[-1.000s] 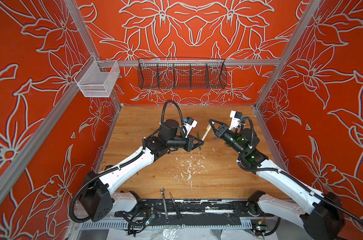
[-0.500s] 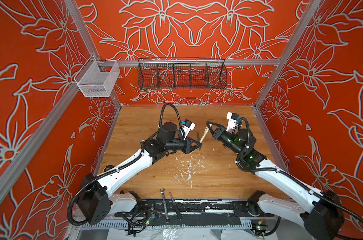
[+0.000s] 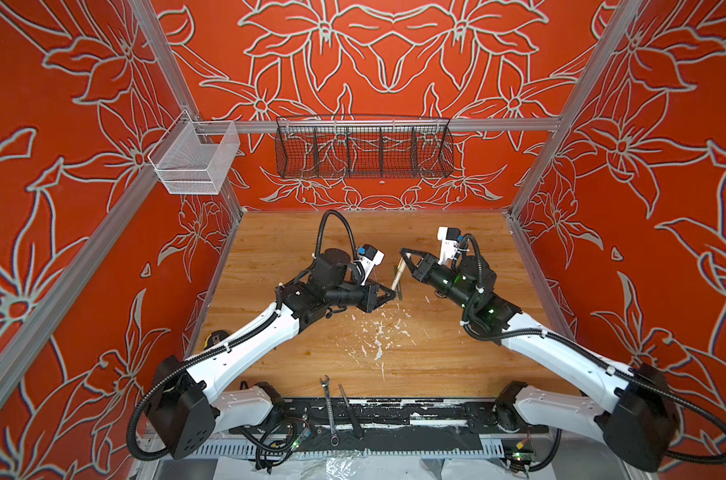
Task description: Insert the pens into the pen caps
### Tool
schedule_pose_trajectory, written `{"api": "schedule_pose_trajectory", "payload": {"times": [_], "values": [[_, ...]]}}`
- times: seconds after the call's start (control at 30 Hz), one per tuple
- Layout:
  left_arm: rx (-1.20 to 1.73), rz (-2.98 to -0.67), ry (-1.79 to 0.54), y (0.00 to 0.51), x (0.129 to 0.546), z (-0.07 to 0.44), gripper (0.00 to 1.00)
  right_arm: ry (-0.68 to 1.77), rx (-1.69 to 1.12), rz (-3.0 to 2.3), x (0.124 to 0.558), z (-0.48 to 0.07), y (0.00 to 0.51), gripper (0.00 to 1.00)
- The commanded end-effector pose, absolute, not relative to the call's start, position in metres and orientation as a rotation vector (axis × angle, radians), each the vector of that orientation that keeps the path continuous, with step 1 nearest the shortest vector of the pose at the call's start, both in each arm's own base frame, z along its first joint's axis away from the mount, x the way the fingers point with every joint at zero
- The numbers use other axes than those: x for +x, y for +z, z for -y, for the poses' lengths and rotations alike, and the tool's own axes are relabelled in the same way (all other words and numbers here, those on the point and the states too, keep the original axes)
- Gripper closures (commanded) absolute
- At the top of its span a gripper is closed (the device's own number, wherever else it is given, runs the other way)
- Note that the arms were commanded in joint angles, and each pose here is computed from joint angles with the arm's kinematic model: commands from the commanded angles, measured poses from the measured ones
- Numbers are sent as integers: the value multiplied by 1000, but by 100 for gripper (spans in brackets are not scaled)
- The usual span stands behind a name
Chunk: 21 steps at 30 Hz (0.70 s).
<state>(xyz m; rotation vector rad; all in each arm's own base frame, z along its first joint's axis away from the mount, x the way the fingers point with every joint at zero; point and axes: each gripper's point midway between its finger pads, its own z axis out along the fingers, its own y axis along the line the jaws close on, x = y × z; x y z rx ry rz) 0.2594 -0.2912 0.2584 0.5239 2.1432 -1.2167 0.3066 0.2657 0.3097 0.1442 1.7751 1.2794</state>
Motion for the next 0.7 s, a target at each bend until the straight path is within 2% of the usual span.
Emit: {"api": "schedule_pose_trajectory", "payload": {"times": [0.0,0.23,0.4,0.43,0.57,0.67], "values": [[205,-1686,-1062,379,343,254,100,1491,-107,-2078,229,-316,246,100],[204,-1624,-1084,397,352,259,100,1547,-100,-2102,218,-332,231,100],[236,-1739,-1087,373,339,259,100,1341,-78,-2137,236,-311,236,100],[237,-1793,-1068,361,333,255,92,1301,-80,-2135,242,-304,241,100],[229,-1951,-988,317,297,230,29,1215,-100,-2131,263,-285,259,100],[93,-2036,-812,291,270,182,7,1065,-171,-2200,274,-279,255,100]]}}
